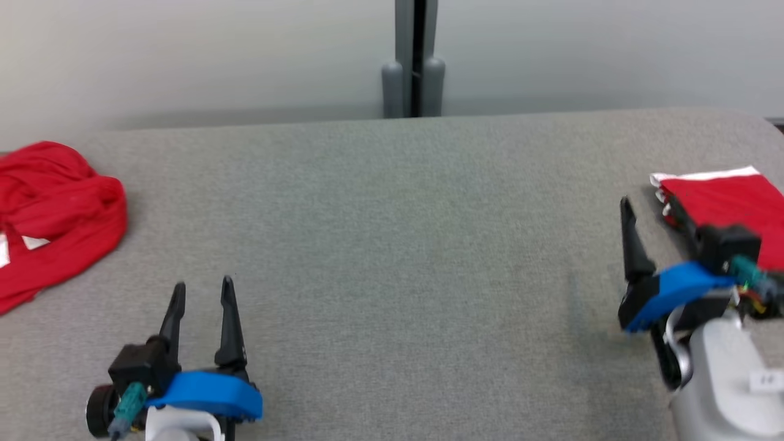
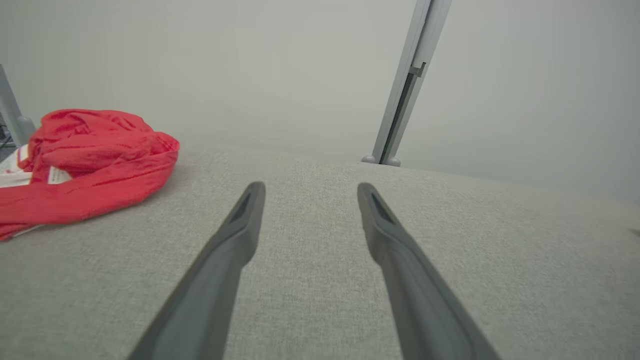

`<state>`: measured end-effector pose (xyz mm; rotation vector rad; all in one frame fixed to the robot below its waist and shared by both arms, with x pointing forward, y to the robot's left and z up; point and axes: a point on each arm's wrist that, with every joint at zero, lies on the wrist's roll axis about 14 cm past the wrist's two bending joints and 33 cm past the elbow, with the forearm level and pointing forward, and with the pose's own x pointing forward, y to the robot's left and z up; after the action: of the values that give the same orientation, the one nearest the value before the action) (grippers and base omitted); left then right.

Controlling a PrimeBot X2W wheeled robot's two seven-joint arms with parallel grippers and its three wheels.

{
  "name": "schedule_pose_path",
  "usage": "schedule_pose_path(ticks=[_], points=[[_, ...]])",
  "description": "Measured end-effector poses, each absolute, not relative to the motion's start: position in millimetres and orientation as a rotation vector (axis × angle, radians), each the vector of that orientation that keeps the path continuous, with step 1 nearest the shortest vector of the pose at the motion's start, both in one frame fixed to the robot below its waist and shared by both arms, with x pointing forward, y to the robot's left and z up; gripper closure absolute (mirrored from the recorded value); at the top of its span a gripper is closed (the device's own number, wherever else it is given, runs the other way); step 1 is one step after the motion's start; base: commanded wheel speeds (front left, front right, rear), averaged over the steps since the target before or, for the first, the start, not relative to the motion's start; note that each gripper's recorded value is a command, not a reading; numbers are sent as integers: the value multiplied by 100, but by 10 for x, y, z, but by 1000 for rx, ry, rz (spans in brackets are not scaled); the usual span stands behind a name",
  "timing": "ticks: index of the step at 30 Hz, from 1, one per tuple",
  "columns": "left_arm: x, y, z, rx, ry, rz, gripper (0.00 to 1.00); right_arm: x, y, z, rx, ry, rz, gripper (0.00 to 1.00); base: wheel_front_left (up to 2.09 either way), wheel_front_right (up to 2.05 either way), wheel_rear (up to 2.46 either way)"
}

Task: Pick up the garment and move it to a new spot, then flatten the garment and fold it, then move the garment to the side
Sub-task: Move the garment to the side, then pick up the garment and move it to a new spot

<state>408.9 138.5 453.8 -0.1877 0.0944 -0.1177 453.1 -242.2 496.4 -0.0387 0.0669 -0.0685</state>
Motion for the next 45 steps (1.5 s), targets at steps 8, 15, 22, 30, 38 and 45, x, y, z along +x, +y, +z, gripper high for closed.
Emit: schedule_pose_path(ticks=[8, 15, 22, 30, 38, 45], points=[[3762, 1485, 4421, -192, 134, -72, 0, 4143, -2114, 4756, -2, 74, -20, 0, 0, 0, 0], [3606, 1435, 4329, -191, 165, -87, 0, 3878, -1966, 4603, 82, 94, 6, 0, 0, 0, 0], [3554, 1405, 4340, -193, 164, -93, 0, 3759, -1872, 4527, 102, 107, 29, 0, 0, 0, 0], [3519, 1340, 4373, -198, 156, -109, 0, 3709, -1817, 4539, 105, 102, 45, 0, 0, 0, 0], [3495, 1342, 4377, -201, 155, -110, 0, 3672, -1807, 4507, 104, 112, 48, 0, 0, 0, 0], [3437, 1451, 4377, -203, 151, -77, 0, 3738, -1691, 4503, 96, 115, 84, 0, 0, 0, 0]])
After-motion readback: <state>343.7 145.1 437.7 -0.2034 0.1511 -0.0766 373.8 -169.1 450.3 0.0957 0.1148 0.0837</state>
